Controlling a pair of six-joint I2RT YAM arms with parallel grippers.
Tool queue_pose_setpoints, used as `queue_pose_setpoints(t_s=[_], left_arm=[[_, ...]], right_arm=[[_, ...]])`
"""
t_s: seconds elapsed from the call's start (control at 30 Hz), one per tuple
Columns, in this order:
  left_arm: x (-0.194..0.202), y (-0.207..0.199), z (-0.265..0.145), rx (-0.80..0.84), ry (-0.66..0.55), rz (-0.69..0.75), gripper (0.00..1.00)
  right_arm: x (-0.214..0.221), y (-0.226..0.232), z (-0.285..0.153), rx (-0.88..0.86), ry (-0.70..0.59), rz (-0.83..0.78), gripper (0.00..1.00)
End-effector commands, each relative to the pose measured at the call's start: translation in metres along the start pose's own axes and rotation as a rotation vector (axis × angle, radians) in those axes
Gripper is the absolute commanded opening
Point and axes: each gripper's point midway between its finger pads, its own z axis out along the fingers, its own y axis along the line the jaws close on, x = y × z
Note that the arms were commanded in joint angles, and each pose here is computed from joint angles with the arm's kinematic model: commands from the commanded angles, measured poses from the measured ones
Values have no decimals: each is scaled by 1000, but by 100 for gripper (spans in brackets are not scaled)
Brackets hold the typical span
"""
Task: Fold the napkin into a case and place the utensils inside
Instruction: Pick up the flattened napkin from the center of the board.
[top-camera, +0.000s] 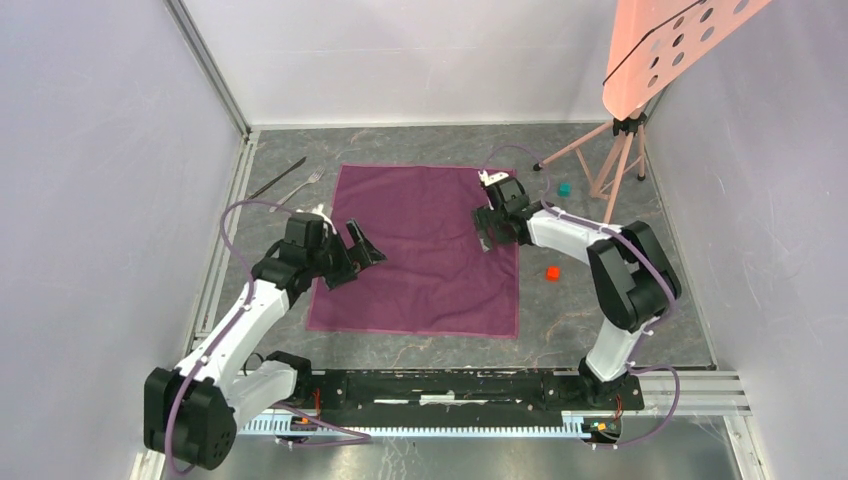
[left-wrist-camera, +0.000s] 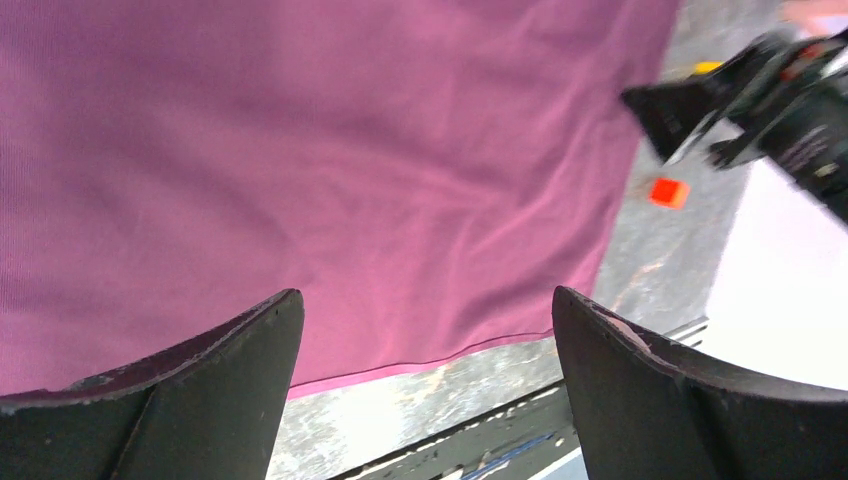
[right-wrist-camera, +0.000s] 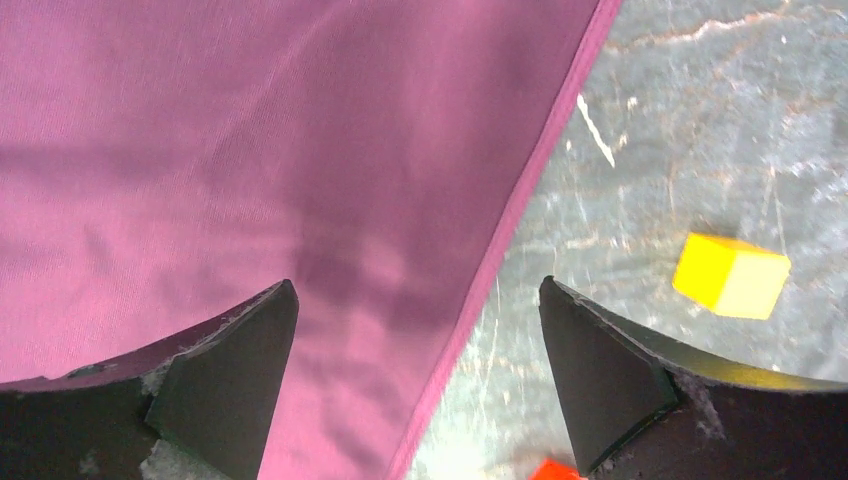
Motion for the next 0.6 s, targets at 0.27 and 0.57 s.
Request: queue_pose_setpoints(t_s=[0.27,0.57], left_arm=[[-30,-51,-55,154,-136,179,100],[-25,-52,-66,167,-131,251,100]], right_arm=[[33,49,-154,21,-42,-58,98],[93,36,-175,-47,-78,363,98]])
